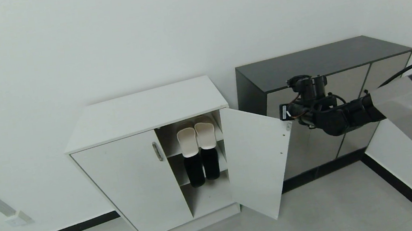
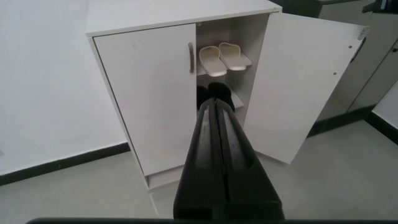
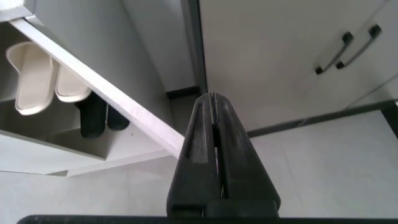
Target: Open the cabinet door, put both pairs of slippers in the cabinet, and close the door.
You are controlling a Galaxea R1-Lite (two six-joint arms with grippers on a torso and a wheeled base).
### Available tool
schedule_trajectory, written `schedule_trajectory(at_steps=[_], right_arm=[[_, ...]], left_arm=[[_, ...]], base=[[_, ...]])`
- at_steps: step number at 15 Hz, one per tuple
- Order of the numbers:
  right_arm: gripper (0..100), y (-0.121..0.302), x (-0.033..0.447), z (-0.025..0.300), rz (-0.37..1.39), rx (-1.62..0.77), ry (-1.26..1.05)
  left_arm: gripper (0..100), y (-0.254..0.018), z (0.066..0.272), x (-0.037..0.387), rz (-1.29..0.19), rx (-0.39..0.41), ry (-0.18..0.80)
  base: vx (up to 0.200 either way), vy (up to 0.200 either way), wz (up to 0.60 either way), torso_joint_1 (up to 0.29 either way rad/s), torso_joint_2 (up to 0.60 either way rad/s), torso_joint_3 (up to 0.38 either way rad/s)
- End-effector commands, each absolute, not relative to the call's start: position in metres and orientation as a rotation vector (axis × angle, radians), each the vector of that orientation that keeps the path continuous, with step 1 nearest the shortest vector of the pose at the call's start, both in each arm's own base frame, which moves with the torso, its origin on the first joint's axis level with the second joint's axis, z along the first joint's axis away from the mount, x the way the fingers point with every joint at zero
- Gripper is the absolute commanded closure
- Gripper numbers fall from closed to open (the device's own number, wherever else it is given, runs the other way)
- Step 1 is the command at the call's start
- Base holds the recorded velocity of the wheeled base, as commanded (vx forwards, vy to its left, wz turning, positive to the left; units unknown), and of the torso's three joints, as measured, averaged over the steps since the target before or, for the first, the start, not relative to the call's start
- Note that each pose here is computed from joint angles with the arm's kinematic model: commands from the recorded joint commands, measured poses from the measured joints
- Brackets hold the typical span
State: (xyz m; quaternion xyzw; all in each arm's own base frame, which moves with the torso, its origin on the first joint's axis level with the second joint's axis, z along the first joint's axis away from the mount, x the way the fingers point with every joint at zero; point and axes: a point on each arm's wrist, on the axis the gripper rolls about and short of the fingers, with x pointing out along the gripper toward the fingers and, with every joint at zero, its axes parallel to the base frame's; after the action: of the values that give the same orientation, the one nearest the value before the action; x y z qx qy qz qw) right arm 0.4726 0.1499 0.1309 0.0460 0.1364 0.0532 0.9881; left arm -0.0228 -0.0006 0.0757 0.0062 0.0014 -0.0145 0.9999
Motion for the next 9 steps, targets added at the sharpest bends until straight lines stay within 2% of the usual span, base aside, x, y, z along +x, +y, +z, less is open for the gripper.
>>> schedule_trajectory(at_steps=[1, 9], right_arm=[[100, 0.152, 0.478, 0.120, 0.107, 0.089, 0.288], [100, 0.163, 0.474, 0.115, 0.125, 0.079, 0.309]], left_arm=[[100, -0.001, 0.076, -0.023, -0.029, 0.012, 0.003], [100, -0.001, 0.076, -0.023, -0.029, 0.012, 0.003]], base=[[0.000, 0.000, 0.00, 0.000, 0.00, 0.000], [0.000, 0.000, 0.00, 0.000, 0.00, 0.000]])
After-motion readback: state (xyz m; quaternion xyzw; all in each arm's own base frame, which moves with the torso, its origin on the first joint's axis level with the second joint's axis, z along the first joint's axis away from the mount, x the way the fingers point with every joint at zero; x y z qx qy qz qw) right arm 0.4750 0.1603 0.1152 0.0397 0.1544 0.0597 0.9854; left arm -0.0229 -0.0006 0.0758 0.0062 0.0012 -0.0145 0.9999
